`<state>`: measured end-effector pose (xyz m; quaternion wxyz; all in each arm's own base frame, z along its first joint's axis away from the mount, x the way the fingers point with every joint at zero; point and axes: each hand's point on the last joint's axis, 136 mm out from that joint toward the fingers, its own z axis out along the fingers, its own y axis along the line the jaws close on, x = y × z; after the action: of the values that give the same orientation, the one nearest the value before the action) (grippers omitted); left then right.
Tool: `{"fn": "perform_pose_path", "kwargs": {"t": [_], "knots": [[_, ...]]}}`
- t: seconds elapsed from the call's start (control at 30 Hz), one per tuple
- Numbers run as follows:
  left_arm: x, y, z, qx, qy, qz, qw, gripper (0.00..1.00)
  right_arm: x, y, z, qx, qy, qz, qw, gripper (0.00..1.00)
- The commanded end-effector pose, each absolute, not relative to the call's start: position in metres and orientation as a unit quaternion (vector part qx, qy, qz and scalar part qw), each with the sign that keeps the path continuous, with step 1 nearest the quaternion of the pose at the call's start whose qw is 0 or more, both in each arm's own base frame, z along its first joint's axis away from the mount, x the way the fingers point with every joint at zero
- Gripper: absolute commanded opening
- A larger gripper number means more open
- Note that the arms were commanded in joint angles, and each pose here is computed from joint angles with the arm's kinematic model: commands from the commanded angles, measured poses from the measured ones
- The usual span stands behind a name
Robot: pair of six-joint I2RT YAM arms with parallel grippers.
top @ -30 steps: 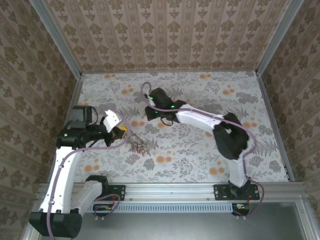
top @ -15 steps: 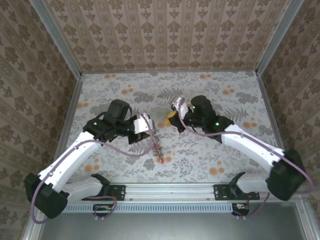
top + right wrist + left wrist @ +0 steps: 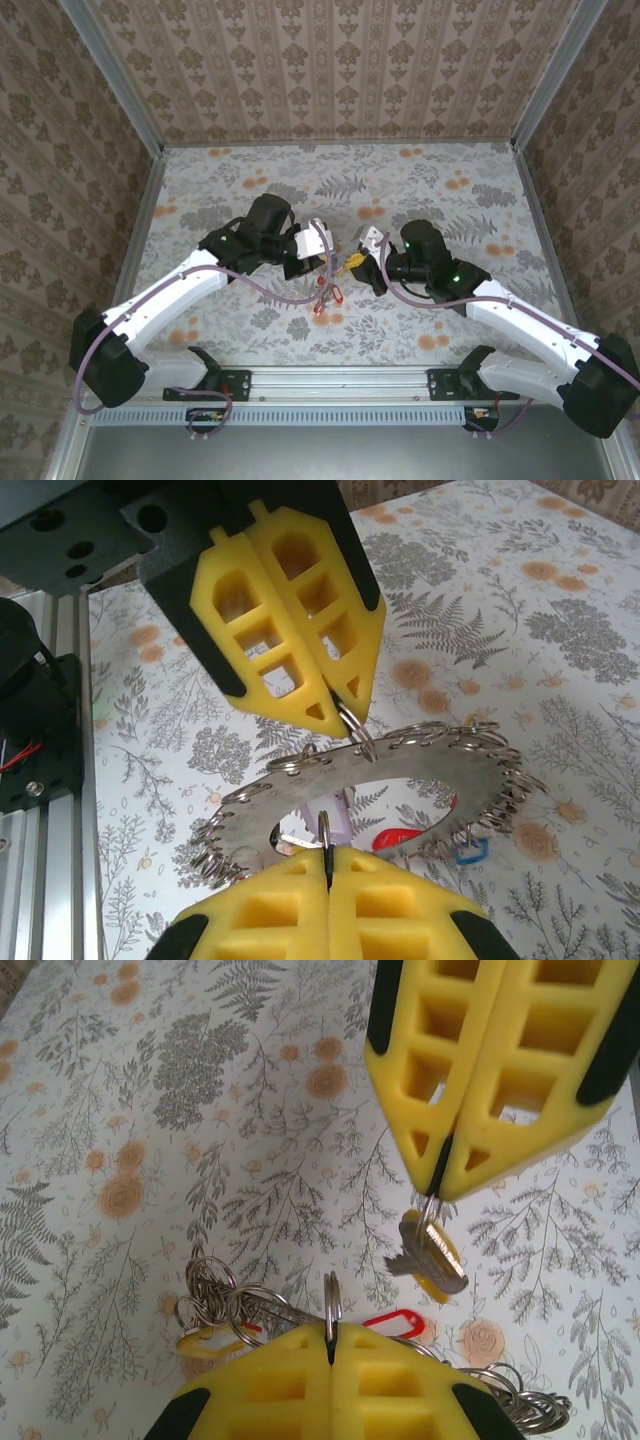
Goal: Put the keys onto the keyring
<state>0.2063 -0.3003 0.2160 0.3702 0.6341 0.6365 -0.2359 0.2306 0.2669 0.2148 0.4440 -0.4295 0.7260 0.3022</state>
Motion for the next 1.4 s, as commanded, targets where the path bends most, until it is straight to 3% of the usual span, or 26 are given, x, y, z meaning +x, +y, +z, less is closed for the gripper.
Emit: {"fn": "perform_pose_path", "kwargs": {"t": [0.0, 0.4, 1.37], "knots": [[0.207, -0.313, 0.245, 0.618, 0.624, -0.256, 0.405, 0.00, 0.234, 0.273, 0.218, -0.424, 0.722, 0.308, 0.451, 0.00], [0.208, -0.313, 0.236, 0.601, 0.648, -0.258, 0.391, 0.00, 0.250, 0.280, 0.223, -0.361, 0.736, 0.339, 0.462, 0.00], [0.213, -0.316, 0.222, 0.584, 0.674, -0.258, 0.373, 0.00, 0.256, 0.291, 0.233, -0.328, 0.722, 0.385, 0.471, 0.00]]}}
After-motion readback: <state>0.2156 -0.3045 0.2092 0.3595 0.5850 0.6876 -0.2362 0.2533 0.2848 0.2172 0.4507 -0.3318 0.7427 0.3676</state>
